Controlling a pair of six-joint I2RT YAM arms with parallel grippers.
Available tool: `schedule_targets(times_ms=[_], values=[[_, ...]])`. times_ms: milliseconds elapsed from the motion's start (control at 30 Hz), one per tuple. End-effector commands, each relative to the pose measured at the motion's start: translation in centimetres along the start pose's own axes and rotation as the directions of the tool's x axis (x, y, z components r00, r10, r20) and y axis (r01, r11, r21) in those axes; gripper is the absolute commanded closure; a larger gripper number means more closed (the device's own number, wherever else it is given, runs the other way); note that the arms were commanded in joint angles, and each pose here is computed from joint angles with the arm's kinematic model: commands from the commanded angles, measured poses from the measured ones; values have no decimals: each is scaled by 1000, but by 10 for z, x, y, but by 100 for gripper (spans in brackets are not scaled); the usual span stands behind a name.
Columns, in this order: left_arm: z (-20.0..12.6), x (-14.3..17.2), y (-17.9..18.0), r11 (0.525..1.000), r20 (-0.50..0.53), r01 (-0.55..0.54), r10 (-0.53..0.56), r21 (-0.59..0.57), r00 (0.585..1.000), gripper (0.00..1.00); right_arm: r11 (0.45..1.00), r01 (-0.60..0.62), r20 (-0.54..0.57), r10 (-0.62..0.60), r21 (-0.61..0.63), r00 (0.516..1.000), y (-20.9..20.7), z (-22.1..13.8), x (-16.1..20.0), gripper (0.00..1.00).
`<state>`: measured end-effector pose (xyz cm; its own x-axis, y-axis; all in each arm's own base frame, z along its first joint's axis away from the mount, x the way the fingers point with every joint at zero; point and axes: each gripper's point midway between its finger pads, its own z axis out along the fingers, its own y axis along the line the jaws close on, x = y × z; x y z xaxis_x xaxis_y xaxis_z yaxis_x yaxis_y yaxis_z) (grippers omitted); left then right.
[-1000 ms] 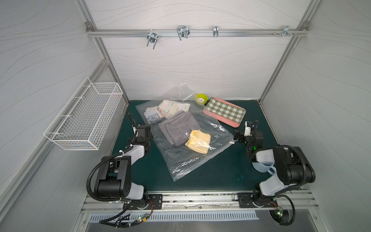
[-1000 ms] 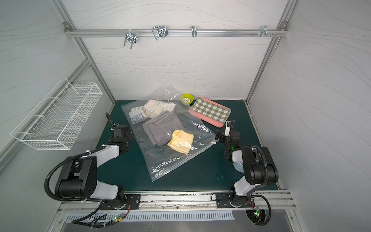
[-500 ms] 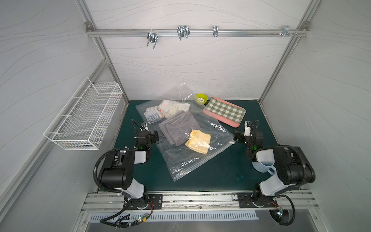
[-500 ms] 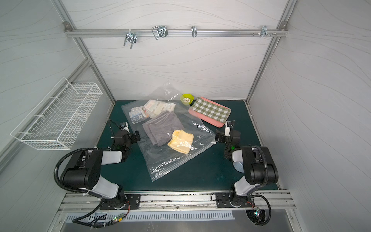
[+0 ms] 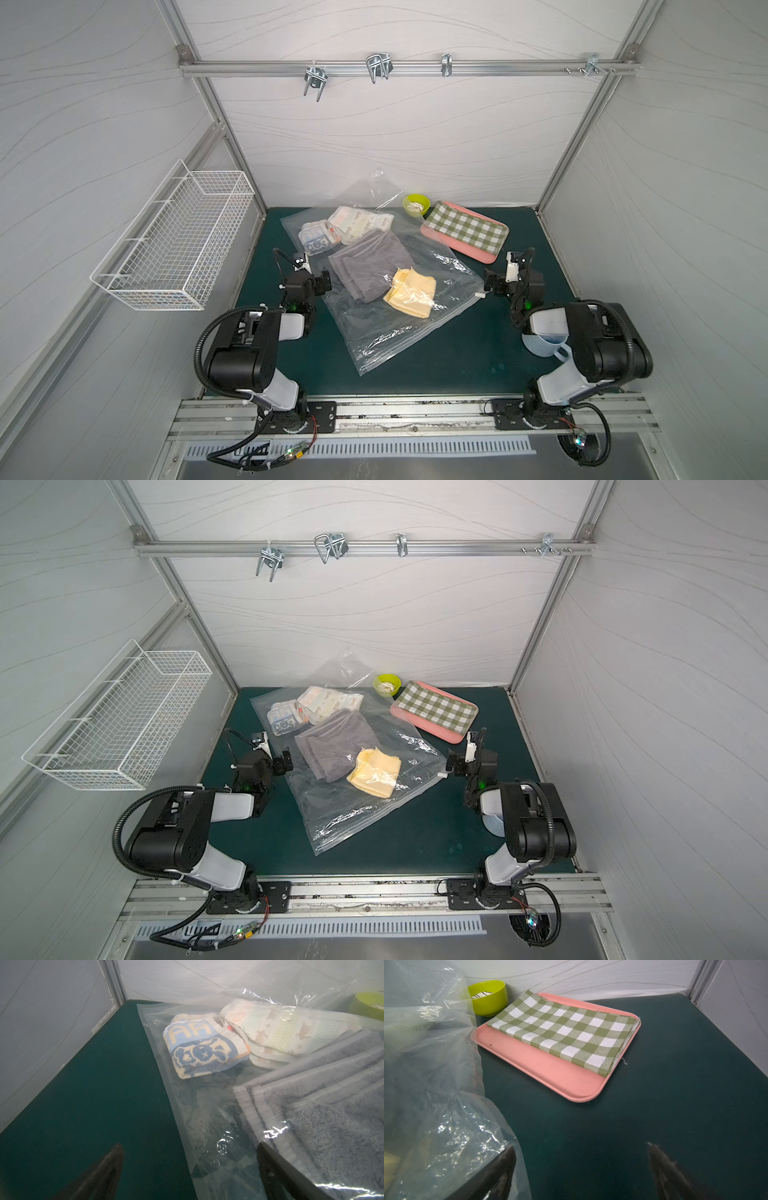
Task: Place the folded towel into the vacuum bag
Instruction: Reset both arms
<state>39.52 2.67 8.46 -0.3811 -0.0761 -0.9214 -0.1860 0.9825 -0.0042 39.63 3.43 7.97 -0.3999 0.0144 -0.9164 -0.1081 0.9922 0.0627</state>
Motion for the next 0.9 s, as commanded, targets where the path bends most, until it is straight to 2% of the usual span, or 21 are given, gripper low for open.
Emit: schedule_targets(times_ms=[0,867], values=[[1,-12,-1,1000,52,-12,12,-6,999,0,1000,6,13,-6,5,1000,-1,2,-5,1],[5,-10,-1,1000,26,-3,2,22,1000,0,999,40,36,-39,-11,999,7,-1,-6,1]])
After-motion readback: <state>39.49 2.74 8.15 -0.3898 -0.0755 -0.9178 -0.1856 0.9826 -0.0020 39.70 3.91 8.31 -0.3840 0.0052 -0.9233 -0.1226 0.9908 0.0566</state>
